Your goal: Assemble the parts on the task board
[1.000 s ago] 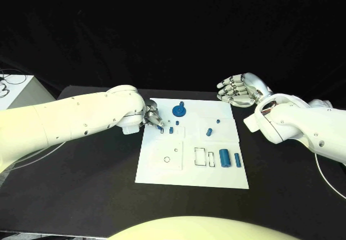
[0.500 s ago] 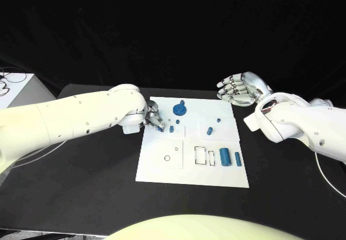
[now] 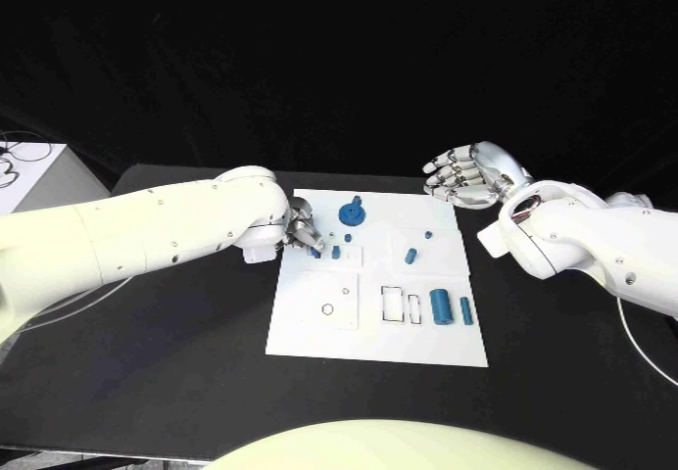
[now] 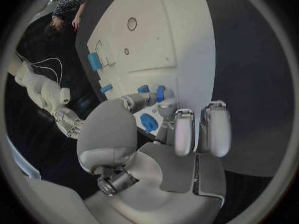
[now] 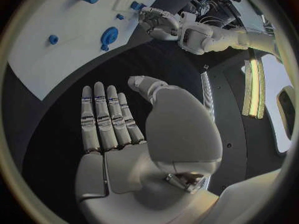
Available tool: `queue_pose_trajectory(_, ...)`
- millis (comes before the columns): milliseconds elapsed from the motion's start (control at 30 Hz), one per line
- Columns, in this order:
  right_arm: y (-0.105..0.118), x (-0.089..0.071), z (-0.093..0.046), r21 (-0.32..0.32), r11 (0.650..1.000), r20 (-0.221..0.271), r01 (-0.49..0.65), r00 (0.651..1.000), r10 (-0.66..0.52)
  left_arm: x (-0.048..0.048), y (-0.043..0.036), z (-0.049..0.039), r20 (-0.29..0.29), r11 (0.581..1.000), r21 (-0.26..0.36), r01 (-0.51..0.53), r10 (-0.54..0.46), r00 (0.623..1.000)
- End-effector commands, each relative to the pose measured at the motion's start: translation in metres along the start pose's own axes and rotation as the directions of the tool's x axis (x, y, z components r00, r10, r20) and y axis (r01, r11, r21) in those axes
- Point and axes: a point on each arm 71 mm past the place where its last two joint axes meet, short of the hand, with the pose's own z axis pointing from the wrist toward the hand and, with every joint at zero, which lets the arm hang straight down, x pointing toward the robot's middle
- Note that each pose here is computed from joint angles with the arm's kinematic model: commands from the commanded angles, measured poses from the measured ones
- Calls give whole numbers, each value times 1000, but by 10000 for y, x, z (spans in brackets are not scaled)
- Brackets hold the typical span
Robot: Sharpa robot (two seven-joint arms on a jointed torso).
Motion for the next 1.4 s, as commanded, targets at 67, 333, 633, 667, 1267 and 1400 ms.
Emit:
queue_pose_trajectory(67,7,14,-2,-10,1000,-18,11,1000,-11,12,-14,7,31,1000,-1,-5,5,1000)
queue_pose_trajectory(333,4,11,-3,-9,1000,-18,11,1000,-11,19,-21,-1,36,1000,1,-11,11,999)
queue_pose_trajectory(633,2,10,-2,-9,1000,-18,12,1000,-12,51,-29,-17,23,1000,3,-22,22,999)
queue_pose_trajectory(667,2,10,-1,-9,1000,-18,12,1000,-12,54,-28,-19,23,1000,2,-24,24,999)
queue_pose_trajectory(1267,-6,10,-2,-7,1000,-19,12,1000,-12,152,25,11,42,999,-9,-45,46,998)
queue_pose_trajectory(1400,-8,10,-3,-7,1000,-19,12,1000,-12,172,30,20,41,999,-10,-45,46,998)
